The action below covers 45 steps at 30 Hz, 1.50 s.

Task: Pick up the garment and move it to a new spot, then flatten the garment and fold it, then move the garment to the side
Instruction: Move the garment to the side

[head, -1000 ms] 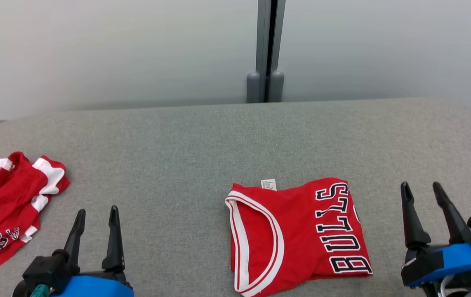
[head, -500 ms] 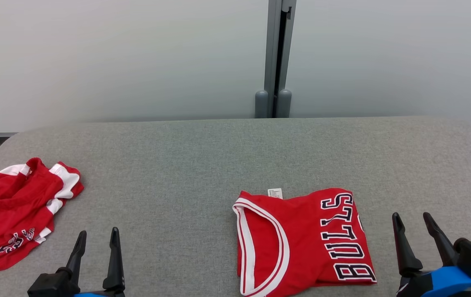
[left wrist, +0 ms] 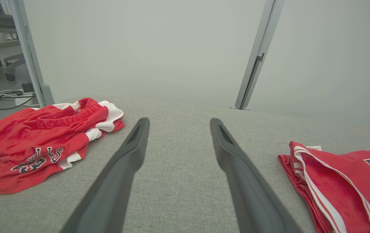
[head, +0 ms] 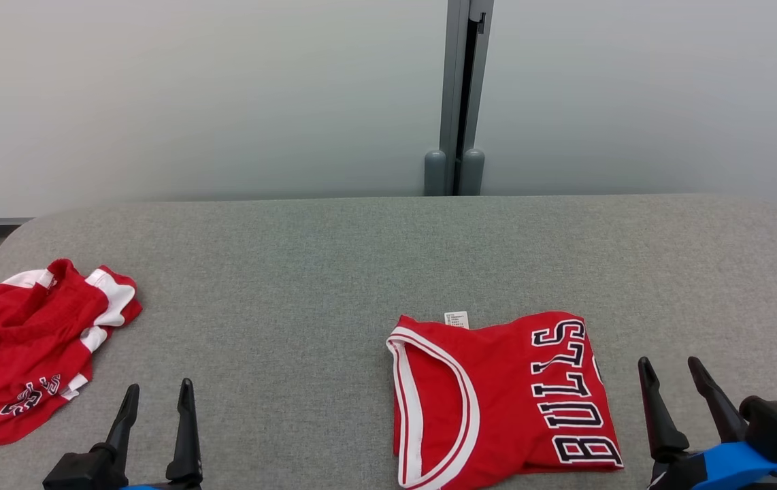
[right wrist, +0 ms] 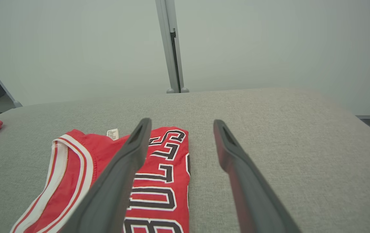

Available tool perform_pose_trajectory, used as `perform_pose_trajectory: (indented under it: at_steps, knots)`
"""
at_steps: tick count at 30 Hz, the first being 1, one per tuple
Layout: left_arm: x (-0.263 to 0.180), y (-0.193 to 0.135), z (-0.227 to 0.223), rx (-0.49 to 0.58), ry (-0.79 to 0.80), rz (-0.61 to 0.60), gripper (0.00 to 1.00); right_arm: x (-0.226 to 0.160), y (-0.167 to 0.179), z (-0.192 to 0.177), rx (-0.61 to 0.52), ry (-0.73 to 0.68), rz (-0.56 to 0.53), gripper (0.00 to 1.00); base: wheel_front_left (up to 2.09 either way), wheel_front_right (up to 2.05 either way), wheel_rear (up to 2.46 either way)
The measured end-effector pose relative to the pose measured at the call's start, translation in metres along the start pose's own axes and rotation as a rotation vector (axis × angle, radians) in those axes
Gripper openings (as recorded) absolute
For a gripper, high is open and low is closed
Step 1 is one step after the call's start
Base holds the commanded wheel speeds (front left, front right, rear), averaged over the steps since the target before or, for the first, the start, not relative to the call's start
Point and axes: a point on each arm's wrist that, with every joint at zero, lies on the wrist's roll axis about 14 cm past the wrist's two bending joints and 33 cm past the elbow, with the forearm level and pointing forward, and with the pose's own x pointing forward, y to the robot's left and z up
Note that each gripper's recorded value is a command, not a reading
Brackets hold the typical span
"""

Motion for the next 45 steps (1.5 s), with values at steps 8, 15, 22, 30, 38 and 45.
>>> perform_pose_trajectory:
  at_steps: [8,15,22,30,38,45]
  knots:
    - [0.003,-0.002,0.0,0.013,0.015,-0.011,1.0,0.013,0.013,-0.008,-0.001,0.099,0.038,1.0,0.0,0.0,0.0]
    - [0.018,-0.002,0.01,0.032,0.01,-0.029,1.0,0.035,0.002,-0.039,0.044,0.393,0.006,1.0,0.0,0.0,0.0]
    - [0.03,0.0,0.009,0.038,0.019,-0.031,1.0,0.042,-0.007,-0.086,0.08,0.632,-0.028,1.0,0.0,0.0,0.0]
    - [0.034,0.004,0.001,0.033,0.038,-0.017,1.0,0.042,0.012,-0.13,0.134,0.782,0.014,1.0,0.0,0.0,0.0]
    - [0.039,-0.001,-0.001,0.024,0.036,-0.029,1.0,0.044,0.031,-0.143,0.005,0.855,0.099,0.0,0.0,0.0,0.0]
    - [0.055,-0.012,-0.005,0.014,0.034,-0.061,1.0,0.072,0.034,-0.132,-0.23,0.826,0.201,0.0,0.0,0.0,0.0]
